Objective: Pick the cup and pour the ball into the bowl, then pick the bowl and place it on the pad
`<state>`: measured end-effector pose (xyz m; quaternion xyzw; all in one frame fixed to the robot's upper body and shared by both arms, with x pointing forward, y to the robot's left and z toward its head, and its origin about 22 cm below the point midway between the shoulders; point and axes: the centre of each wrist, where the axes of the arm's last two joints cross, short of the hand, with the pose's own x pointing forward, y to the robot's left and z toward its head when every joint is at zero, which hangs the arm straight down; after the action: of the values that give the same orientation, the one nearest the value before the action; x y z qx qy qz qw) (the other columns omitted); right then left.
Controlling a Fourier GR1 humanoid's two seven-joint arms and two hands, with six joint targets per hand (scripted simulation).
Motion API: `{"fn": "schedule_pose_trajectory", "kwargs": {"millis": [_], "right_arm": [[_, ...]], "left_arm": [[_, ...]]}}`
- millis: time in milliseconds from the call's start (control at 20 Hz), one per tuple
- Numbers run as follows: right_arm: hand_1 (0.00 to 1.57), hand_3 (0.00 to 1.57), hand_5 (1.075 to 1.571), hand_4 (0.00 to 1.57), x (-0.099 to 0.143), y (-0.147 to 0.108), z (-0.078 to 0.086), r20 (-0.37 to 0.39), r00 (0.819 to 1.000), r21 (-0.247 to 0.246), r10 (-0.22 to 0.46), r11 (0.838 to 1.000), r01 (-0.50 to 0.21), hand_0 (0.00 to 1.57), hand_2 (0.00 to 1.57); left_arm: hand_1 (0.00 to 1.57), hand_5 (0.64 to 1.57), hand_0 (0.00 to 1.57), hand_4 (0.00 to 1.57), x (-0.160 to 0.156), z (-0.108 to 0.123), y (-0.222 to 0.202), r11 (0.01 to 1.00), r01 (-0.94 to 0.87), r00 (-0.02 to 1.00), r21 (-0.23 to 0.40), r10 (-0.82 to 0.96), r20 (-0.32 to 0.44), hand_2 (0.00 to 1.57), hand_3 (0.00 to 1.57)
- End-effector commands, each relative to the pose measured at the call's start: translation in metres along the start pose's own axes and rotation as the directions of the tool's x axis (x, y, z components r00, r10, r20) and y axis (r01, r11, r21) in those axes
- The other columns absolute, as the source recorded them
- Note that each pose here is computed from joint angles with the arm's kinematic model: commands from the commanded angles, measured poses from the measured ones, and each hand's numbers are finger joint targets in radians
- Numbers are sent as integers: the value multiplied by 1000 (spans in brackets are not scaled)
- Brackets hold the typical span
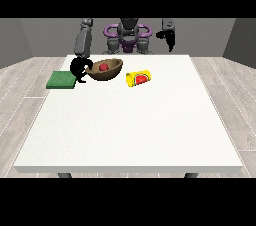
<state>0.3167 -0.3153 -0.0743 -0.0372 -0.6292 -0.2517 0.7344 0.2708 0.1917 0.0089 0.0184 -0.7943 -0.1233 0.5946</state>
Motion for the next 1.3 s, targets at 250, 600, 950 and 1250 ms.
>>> {"fn": "schedule_pose_trajectory", "kwargs": {"millis": [250, 600, 950, 1250], "right_arm": [[1571, 1113, 1489, 938, 93, -52, -30, -4, 991, -76, 133, 988, -133, 1571, 1571], [1571, 1155, 1494, 956, 102, -66, -25, -39, 988, -54, 153, 986, -155, 1571, 1571], [1571, 871, 1502, 953, 131, -118, -26, 57, 997, -113, 56, 992, -49, 1571, 1571], [1551, 780, 1510, 841, 132, -131, -27, 99, 995, -136, 31, 991, -17, 1551, 1571]], "left_arm": [[0, 1357, 0, 1159, -22, 14, 11, 999, 0, 997, 37, 3, -81, 0, 0], [0, 1349, 0, 1171, -43, 29, -19, 999, 16, 994, 45, -11, -109, 0, 0], [0, 1345, 0, 1177, -26, 14, -23, 1000, -17, 1000, 24, 17, 11, 0, 0], [0, 1357, 0, 1169, -18, 13, -16, 1000, -19, 997, -7, 19, 73, 0, 0]]}}
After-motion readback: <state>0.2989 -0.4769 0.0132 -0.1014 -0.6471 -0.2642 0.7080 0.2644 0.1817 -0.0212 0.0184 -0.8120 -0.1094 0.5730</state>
